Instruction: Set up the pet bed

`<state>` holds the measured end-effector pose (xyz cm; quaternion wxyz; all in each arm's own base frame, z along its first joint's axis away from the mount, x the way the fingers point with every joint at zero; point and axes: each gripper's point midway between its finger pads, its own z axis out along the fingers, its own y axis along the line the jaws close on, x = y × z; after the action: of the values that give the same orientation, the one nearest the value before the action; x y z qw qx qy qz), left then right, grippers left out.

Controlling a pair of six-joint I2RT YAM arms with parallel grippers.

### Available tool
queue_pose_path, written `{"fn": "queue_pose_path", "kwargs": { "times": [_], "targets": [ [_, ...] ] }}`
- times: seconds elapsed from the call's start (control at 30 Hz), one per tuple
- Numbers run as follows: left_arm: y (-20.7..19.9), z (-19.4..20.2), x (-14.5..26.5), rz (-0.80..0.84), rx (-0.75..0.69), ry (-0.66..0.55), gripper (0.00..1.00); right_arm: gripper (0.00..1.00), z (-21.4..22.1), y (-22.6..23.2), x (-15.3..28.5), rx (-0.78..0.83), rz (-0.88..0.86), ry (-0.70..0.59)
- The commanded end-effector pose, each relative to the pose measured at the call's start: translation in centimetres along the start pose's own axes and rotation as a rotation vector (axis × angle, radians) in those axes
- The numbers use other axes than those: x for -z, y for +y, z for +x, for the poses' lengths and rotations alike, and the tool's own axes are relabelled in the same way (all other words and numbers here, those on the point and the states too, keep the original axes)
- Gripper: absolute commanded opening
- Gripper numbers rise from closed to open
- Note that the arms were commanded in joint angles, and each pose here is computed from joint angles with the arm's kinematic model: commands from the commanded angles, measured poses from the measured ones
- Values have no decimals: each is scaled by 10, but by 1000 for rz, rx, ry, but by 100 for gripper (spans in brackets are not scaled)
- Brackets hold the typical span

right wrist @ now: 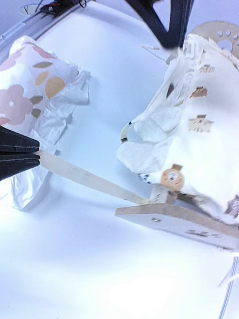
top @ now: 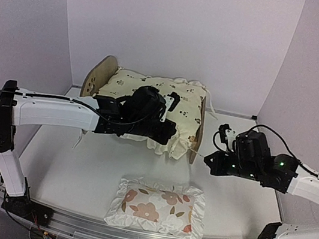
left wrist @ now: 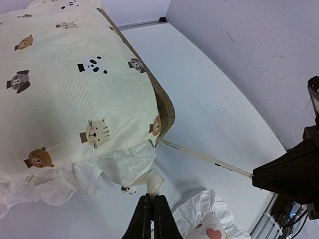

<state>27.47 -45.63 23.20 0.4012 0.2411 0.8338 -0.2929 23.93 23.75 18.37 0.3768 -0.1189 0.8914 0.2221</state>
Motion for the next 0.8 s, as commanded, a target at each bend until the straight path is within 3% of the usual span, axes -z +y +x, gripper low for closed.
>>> {"fn": "queue_pose_path", "kwargs": {
  "times": [0.0,0.2,0.47,0.63,0.77],
  "targets": [
    [-25,-28,12,93,35,-50,3,0,-36,41,31,56,-152,-41],
    [-62,-32,32,259,28,-19,3,0,-61,81,41,101,-288,-10],
    [-91,-19,75,429,35,28,5,0,23,55,-3,35,-277,180],
    [-76,4,57,354,79,79,5,0,36,76,0,47,-423,209],
    [-71,16,48,325,84,115,4,0,54,112,0,82,-606,326]
  ]
}}
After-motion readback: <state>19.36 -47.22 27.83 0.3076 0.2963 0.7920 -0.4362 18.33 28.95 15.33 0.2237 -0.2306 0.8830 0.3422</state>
